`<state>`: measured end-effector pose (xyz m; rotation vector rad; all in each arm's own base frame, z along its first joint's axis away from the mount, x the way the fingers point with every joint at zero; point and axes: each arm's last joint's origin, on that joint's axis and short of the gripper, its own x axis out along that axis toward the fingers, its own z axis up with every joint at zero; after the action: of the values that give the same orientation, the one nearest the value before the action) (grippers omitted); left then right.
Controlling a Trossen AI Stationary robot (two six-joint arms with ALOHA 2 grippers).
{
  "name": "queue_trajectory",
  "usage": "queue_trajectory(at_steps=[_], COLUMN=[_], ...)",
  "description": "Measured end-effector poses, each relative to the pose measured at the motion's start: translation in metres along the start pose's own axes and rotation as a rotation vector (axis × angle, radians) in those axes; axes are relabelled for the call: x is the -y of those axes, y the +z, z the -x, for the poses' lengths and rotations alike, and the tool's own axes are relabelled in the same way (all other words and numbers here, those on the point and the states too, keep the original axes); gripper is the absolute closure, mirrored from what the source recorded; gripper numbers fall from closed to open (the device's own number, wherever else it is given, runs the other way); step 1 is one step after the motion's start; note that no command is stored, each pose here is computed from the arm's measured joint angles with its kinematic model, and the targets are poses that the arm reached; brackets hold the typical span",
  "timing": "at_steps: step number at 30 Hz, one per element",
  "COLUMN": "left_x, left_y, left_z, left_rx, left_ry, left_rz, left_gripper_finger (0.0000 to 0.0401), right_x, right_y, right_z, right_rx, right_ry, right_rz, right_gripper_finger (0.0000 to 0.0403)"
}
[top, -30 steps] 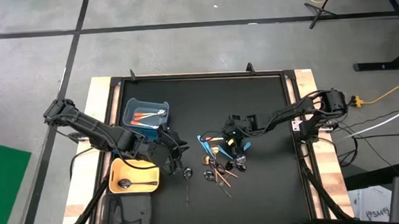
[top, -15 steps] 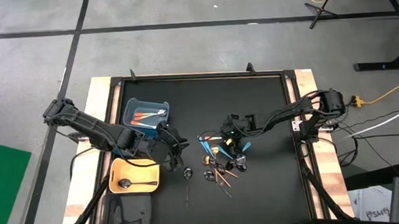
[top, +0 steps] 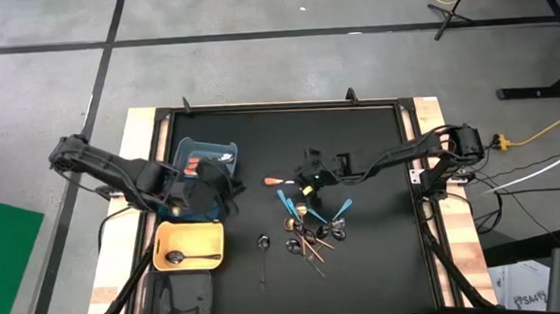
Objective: Sort silverware by color (type)
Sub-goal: Put the orange spoon into the light green bin
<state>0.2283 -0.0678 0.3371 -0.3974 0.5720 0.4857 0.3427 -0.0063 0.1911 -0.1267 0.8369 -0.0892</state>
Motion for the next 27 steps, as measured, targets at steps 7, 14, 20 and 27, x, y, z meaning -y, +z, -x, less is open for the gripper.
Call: queue_trajectory(at_steps=[7, 14, 20, 27], left_x=[-0.020, -0.025, -0.029, -0.032], left_y=[0.002, 0.009, 0.012, 0.014], left_z=[0.007, 0.002, -0.001, -0.003], left_rx=[-0.028, -0.006, 0.004, 0.008], left_ry=[0.079, 0.099, 0.118, 0.128], left_rz=[0.250, 0.366, 0.385, 0.395], left_gripper_finger=[0.0325, 0.0325, 0.0326, 0.0325], right_x=[0.005, 0.009, 0.008, 0.008], right_y=[0.043, 0.072, 0.079, 0.079], right_z=[0.014, 0.029, 0.033, 0.033], right_rx=[0.198, 0.315, 0.343, 0.346], right_ry=[-0.006, -0.016, 0.031, 0.029], right_rz=[-0.023, -0.029, -0.003, 0.029], right_gripper_finger=[0.0402, 0.0403, 0.0403, 0.0403])
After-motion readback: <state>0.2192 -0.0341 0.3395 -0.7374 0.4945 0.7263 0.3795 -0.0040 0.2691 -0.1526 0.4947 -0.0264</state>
